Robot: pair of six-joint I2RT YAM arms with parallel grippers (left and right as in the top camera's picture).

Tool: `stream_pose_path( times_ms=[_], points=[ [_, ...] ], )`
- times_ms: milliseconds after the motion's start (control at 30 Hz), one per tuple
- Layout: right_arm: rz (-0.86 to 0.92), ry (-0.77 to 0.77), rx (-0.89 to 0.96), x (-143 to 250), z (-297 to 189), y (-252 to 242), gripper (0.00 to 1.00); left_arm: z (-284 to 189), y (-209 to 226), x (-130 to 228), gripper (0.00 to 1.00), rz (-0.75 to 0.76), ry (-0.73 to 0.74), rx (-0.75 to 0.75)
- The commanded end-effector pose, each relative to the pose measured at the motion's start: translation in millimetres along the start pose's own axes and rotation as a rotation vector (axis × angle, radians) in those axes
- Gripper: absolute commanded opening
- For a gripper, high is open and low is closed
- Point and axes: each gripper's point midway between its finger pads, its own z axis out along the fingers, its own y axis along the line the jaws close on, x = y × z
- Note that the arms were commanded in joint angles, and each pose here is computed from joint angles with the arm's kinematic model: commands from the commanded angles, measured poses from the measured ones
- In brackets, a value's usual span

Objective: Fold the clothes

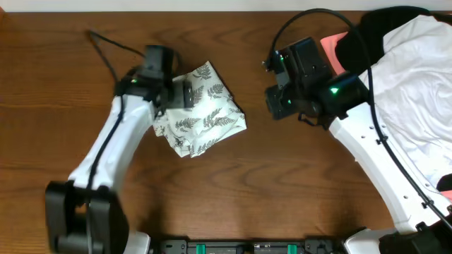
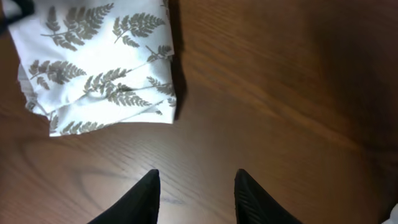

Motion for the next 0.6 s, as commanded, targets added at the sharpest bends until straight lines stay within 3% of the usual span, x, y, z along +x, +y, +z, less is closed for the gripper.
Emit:
stream_pose_path(
  times_ms=[0,67,233,400,567],
  points=[
    [0.027,-0.013,0.014,-4,-3,-7,0.36,-20,-58,-5,0.98,0.108,-0.025,0.34],
    [0.028,-0.013,0.015,-4,-3,-8,0.34,-23,-80,-6,0.89,0.168,-0.035,0.462],
    [0.036,-0.007,0.015,-3,-3,-8,0.31,6,-84,-7,0.53,0.174,-0.022,0.464],
    [0.036,0.009,0.017,1,-3,-8,0.3,50,-71,1,0.51,0.166,0.035,0.418],
    [0.036,0.024,0.021,5,-3,-9,0.31,84,-8,11,0.51,0.049,0.108,0.203]
  ],
)
